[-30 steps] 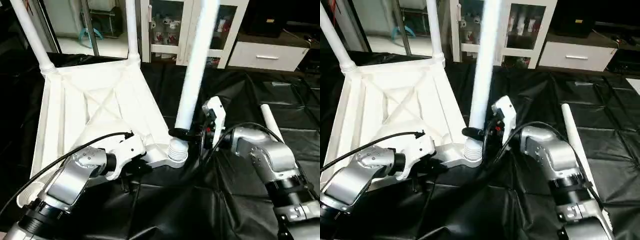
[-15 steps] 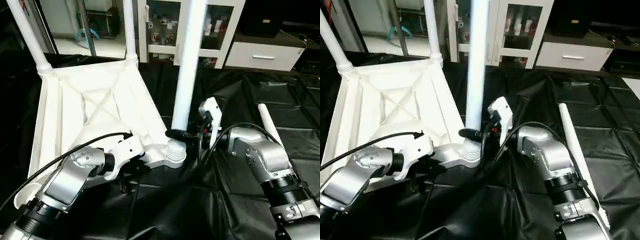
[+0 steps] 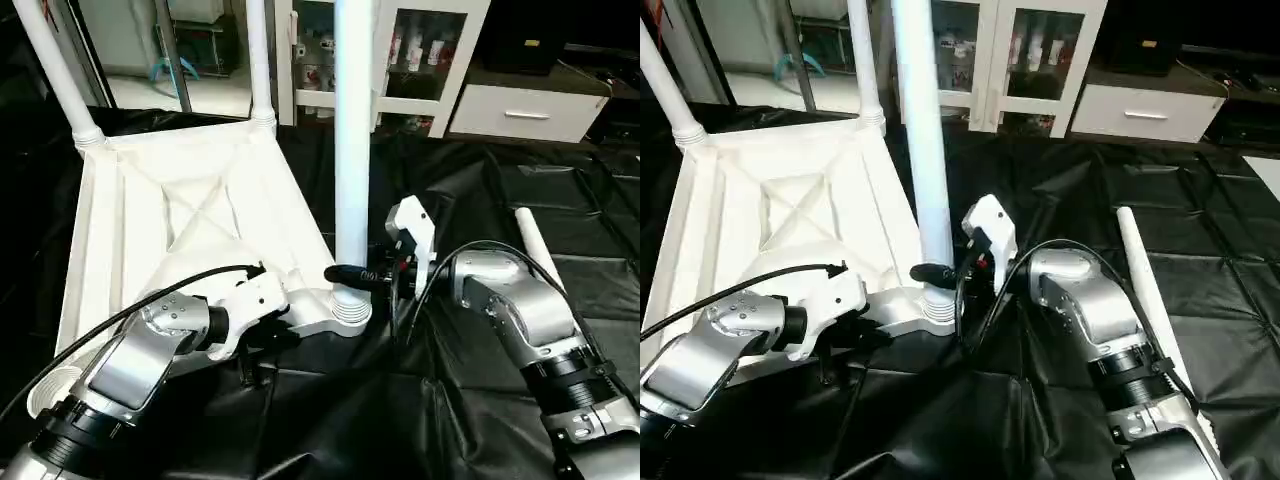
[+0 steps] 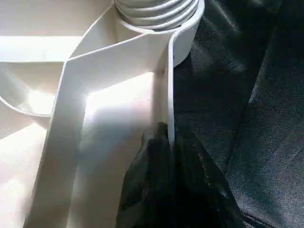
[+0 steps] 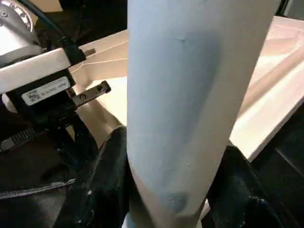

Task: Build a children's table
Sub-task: Insert table leg to table base

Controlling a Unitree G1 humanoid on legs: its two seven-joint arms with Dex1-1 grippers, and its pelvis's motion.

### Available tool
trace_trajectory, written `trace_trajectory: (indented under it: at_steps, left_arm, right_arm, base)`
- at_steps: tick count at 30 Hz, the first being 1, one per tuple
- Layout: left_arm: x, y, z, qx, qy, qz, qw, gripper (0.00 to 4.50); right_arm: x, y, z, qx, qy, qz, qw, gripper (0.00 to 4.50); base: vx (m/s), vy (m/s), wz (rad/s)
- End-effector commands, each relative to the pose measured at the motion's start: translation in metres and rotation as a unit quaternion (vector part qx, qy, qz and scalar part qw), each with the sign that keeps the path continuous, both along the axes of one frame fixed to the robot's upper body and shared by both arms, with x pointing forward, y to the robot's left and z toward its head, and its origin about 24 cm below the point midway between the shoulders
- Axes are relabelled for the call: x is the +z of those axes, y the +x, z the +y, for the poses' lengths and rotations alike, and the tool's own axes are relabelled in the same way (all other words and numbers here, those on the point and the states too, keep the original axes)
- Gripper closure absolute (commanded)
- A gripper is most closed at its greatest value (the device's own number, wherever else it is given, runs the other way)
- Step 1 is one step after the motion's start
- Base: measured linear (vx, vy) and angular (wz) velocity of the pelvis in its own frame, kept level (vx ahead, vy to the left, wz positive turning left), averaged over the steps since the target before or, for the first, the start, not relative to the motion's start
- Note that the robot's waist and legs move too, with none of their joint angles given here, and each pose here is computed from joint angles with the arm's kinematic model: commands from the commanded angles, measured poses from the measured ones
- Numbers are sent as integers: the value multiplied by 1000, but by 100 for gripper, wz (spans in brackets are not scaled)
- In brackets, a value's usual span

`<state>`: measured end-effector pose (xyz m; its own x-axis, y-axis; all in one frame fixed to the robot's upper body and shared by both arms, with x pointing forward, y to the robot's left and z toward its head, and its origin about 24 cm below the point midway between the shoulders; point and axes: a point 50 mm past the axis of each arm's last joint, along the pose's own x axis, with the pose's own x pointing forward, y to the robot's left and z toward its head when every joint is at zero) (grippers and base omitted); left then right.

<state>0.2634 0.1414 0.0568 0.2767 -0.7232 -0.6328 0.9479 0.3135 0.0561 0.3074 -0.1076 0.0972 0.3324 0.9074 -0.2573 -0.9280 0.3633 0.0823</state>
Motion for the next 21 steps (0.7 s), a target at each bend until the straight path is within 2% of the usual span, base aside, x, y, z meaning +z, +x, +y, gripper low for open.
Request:
trace_trajectory:
  at_steps: [1,10,17,21]
  left_arm:
    - [0,-7,-15,-46,-25,14,999,450]
    - [0,-7,-14,-43,-24,13,999,450]
    - [0,-5,-13,-40,-21,11,999,450]
    - [0,-5,-12,-37,-19,12,999,450]
  right_arm:
    - [-14,-6,1,11,-33,15,999,265]
    - [-20,-8,-1,6,-37,14,999,265]
    - [-22,-1,-9,-51,-2,26,998,265]
    - [-27,0,-15,-86,22,47,995,265]
  base:
    - [0,0,0]
    - [0,0,0]
    - [0,0,0]
    - [0,0,0]
